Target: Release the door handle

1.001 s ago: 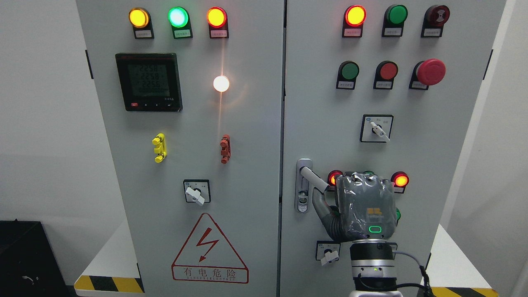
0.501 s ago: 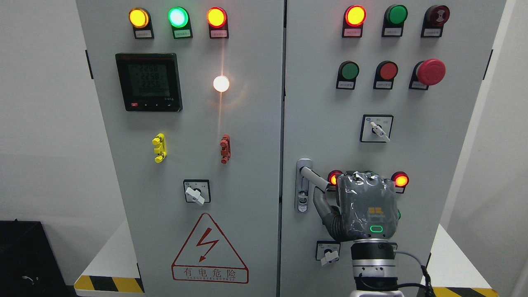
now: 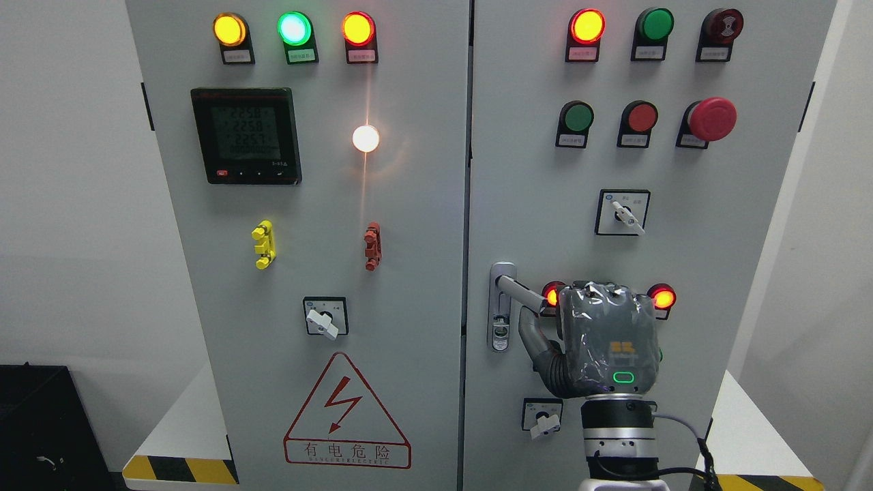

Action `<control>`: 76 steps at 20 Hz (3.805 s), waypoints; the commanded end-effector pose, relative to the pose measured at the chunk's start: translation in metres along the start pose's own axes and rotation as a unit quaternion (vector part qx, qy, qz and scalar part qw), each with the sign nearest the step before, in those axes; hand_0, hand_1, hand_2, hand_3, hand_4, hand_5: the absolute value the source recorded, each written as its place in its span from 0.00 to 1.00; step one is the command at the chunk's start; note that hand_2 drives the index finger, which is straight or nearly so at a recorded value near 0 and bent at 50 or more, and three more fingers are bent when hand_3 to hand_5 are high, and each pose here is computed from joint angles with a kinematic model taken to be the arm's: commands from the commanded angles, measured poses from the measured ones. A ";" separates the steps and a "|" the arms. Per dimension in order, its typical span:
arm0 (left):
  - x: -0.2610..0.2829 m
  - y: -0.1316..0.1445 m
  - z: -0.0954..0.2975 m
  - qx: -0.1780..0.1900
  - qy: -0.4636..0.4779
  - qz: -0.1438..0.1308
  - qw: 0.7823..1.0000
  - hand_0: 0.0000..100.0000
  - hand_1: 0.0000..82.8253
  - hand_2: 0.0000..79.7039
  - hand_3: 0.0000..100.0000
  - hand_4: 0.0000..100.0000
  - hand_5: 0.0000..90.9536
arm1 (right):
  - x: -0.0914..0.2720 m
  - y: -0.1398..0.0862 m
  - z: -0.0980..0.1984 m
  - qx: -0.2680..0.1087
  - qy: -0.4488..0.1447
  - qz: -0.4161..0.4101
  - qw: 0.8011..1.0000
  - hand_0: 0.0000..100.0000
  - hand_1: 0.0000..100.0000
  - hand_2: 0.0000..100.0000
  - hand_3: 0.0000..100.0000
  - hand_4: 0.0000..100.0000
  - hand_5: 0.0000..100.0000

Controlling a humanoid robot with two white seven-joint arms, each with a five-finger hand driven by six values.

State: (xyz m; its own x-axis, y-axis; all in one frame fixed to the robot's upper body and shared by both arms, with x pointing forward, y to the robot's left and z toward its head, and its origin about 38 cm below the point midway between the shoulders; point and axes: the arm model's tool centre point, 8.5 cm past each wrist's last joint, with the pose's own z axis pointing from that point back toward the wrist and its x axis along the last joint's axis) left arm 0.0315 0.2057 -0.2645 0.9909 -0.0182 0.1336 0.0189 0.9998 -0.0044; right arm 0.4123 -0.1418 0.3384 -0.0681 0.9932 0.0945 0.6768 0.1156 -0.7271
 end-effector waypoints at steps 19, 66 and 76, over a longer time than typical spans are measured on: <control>-0.011 0.000 0.001 0.000 0.008 0.000 1.000 0.12 0.67 0.00 0.00 0.00 0.00 | 0.001 -0.003 -0.002 -0.006 -0.001 -0.001 1.000 0.48 0.44 0.97 1.00 1.00 1.00; -0.011 0.000 0.001 0.000 0.008 0.001 1.000 0.12 0.67 0.00 0.00 0.00 0.00 | -0.125 -0.043 0.087 -0.039 -0.041 -0.043 0.998 0.53 0.36 0.24 0.34 0.40 0.43; -0.011 0.000 0.001 0.000 0.008 0.000 1.000 0.12 0.67 0.00 0.00 0.00 0.00 | -0.102 -0.046 0.079 -0.064 -0.071 -0.087 0.992 0.57 0.30 0.14 0.13 0.14 0.13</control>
State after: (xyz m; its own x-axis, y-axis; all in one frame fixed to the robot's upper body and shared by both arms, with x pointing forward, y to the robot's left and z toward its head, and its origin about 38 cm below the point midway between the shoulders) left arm 0.0315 0.2057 -0.2645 0.9909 -0.0182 0.1337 0.0189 0.9998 -0.0044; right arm 0.3360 -0.2359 0.3008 -0.3053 0.9482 0.0877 0.7050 0.2870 -0.6485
